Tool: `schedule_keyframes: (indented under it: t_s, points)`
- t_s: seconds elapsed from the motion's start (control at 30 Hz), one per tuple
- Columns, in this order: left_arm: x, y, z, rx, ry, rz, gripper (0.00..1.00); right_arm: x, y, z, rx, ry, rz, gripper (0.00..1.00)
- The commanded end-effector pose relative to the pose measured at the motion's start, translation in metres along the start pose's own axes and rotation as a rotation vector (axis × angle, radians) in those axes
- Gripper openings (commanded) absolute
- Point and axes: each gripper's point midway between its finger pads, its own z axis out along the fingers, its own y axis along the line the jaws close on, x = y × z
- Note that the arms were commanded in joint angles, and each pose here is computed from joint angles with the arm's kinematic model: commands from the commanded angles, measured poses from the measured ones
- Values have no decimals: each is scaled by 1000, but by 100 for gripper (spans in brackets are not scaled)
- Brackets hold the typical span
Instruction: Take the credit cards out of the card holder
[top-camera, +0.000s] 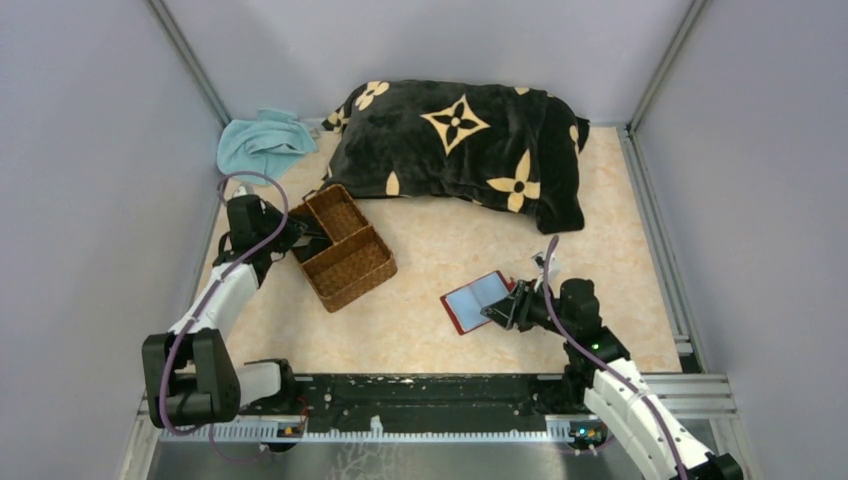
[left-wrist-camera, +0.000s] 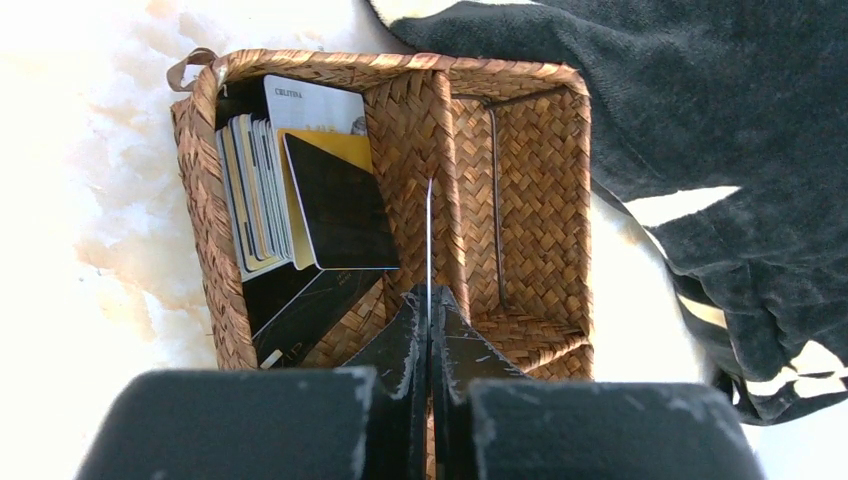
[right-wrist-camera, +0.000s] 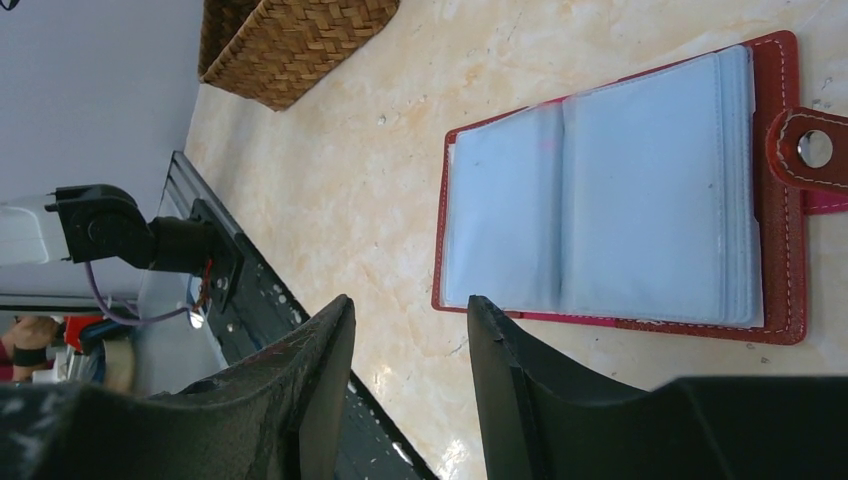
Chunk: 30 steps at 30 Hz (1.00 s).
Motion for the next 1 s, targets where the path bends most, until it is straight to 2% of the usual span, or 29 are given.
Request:
schedule_keyframes:
  t_s: [0.0,0.33,0.67,0.97]
  points:
    - [-4,11,8,-44,-20,-41,0,-11,7,3,-31,-37,-44,46]
    - [2,46,11,-230,9,-64,0,-8,3,5,-22,-32,-37,45]
    - [-7,11,13,-52,-4,-55,0,-6,2,5,-25,-30,-36,45]
    - [-23,3,32,-45,-30,-57,6,-2,-2,5,-18,-20,-32,45]
